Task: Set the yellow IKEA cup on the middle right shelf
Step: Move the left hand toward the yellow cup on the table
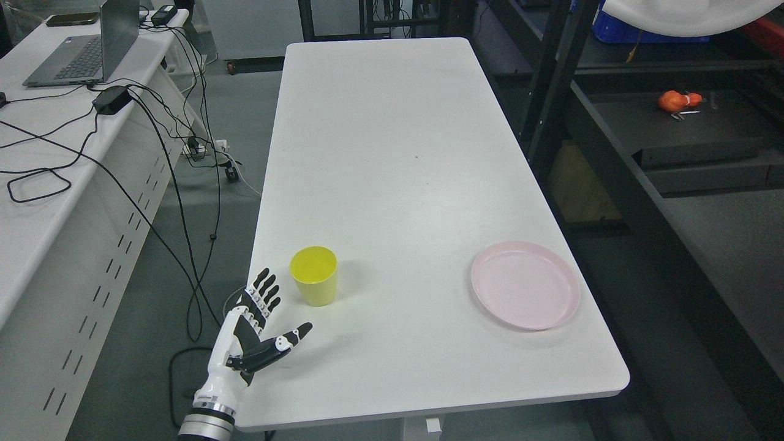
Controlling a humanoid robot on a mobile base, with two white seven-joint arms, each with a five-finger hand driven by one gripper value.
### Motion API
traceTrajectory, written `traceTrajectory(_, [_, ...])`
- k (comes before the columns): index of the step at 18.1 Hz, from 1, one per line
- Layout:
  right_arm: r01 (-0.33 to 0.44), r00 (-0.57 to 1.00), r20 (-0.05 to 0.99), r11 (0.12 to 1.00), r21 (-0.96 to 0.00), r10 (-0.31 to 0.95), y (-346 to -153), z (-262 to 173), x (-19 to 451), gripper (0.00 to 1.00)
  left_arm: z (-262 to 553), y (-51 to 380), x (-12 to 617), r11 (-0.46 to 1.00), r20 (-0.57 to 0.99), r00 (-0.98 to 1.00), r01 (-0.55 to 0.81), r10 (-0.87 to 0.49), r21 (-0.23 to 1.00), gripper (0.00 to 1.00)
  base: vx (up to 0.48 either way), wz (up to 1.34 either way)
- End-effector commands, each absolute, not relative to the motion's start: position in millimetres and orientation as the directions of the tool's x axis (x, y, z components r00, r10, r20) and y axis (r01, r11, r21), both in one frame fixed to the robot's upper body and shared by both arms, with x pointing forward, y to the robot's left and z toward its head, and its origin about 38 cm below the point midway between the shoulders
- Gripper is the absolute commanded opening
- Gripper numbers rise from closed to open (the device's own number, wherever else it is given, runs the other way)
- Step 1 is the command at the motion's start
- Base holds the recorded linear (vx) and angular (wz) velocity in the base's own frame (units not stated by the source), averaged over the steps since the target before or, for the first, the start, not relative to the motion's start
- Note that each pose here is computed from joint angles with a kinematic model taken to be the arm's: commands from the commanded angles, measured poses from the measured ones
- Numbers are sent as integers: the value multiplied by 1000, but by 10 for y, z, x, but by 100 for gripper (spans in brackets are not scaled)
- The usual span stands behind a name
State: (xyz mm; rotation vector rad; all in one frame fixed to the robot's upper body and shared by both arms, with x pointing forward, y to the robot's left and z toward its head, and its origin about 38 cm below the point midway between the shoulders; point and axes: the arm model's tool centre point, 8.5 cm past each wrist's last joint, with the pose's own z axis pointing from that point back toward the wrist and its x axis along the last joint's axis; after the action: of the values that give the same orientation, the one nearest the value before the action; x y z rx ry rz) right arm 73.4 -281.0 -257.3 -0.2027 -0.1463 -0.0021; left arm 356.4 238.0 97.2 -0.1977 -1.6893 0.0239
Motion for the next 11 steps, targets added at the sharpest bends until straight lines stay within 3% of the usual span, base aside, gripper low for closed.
traceTrajectory(1, [22, 991, 132, 977, -213, 6, -2909, -2572, 644, 99, 911, 2393, 3630, 973, 973, -92, 117, 210, -199, 99, 0, 0])
traceTrajectory(11, [22, 991, 132, 977, -213, 6, -2909, -2572, 644, 100, 884, 2558, 4069, 976, 975, -66, 66, 210, -206, 99, 0, 1])
